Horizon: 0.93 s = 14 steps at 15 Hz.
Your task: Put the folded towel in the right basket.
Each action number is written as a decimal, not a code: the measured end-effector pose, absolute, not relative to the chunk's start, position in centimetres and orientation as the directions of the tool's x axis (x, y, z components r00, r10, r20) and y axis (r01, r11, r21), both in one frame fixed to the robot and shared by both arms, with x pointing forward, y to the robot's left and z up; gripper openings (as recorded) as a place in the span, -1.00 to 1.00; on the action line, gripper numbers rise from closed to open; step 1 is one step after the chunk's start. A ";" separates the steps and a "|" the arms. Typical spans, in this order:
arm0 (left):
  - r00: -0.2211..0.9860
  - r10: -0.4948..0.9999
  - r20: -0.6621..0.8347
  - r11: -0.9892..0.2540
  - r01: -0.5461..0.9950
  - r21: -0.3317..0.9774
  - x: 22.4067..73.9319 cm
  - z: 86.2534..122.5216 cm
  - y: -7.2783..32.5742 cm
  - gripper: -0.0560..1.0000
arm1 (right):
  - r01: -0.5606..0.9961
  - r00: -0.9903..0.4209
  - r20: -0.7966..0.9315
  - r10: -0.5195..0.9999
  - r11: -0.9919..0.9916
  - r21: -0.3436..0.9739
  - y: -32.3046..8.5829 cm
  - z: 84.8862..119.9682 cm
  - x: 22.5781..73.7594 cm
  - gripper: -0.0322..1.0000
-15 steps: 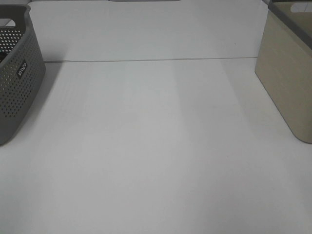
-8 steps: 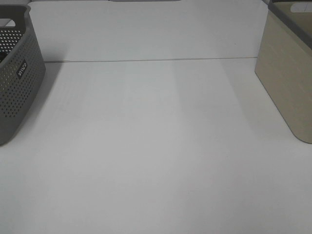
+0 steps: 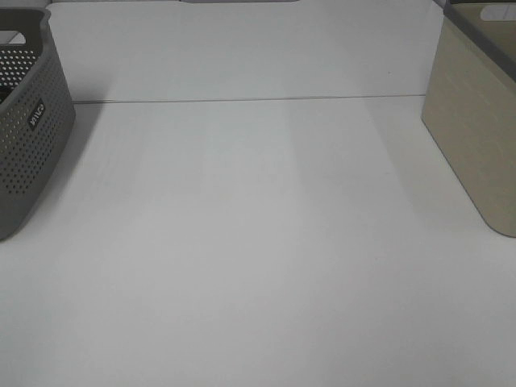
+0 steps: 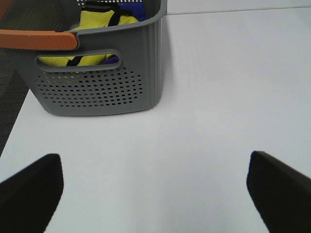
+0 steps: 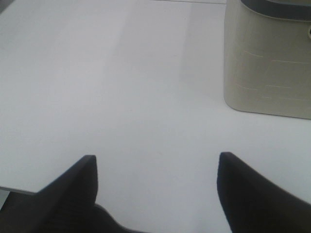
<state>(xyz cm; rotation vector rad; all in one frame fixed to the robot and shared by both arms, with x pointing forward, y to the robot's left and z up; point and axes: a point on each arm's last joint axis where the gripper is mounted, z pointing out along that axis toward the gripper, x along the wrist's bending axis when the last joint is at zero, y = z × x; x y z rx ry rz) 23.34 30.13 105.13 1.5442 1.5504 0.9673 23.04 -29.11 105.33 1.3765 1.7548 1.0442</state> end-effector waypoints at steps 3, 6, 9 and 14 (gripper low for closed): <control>-0.011 1.000 0.011 -0.005 0.449 0.893 23.3 105.1 30.1 0.95 | 0.437 -0.222 -0.027 0.975 0.124 0.891 -29.1 105.3 23.0 0.35; -0.011 1.000 0.011 -0.005 0.449 0.893 23.3 105.1 30.1 0.95 | 0.437 -0.219 -0.027 0.975 0.123 0.891 -29.1 105.3 23.0 0.35; -0.011 1.000 0.011 -0.005 0.449 0.893 23.3 105.1 30.1 0.95 | 0.445 -0.137 -0.027 0.990 0.085 0.891 -29.0 105.4 23.1 0.35; -0.011 1.000 0.011 -0.005 0.449 0.893 23.3 105.1 30.1 0.95 | 0.445 -0.132 -0.027 0.991 0.083 0.892 -29.0 105.4 23.1 0.35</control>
